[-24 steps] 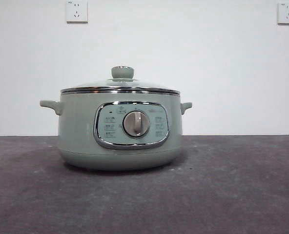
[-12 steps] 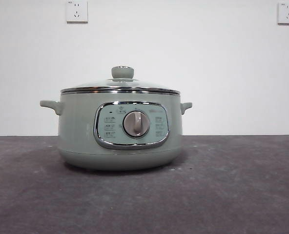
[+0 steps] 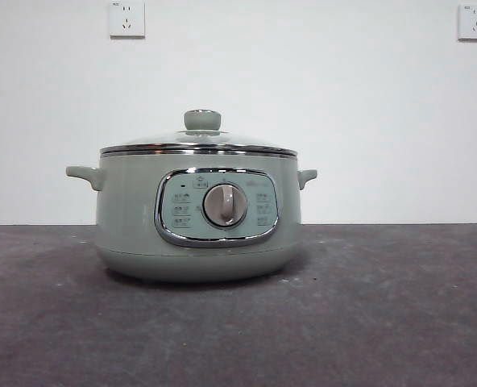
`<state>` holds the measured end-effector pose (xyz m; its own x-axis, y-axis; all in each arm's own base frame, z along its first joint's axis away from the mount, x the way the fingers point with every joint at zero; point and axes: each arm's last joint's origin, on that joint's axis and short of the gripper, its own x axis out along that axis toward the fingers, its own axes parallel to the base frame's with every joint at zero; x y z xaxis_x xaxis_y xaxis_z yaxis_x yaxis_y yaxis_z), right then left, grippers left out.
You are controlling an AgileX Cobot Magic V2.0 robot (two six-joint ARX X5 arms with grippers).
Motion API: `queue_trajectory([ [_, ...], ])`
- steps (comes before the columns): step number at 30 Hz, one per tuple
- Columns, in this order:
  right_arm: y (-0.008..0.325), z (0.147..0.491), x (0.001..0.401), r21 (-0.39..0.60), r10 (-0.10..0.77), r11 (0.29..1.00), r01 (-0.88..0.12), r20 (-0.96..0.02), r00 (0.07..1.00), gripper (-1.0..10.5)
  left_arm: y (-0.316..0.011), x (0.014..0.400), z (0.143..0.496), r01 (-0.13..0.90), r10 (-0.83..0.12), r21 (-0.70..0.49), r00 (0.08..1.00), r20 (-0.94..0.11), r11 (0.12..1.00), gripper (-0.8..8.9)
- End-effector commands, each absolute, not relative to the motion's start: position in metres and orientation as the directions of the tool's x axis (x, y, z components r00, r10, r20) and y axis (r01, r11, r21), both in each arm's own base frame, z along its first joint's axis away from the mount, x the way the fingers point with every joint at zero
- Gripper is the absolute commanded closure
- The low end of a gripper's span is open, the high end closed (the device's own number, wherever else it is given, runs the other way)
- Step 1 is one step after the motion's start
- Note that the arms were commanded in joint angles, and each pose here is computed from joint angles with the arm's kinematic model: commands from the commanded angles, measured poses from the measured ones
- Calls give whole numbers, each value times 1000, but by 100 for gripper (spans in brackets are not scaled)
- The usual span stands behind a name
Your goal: Pick up the egg,open the lid,put the egg in the pot,close the lid
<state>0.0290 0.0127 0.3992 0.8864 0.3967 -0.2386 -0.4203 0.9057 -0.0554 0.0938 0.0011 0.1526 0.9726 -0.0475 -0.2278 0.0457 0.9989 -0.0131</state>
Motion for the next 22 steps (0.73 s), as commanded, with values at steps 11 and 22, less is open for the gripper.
queue_trajectory([
  [11, 10, 270, 82, -108, 176, 979, -175, -1, 984, 946, 1, 94, 150, 43, -46, -19, 973, -226, 999, 817],
  [22, 7, 169, 95, -100, 136, 985, -141, -57, 989, 946, 1, 94, 150, 43, -46, -19, 973, -226, 999, 817],
])
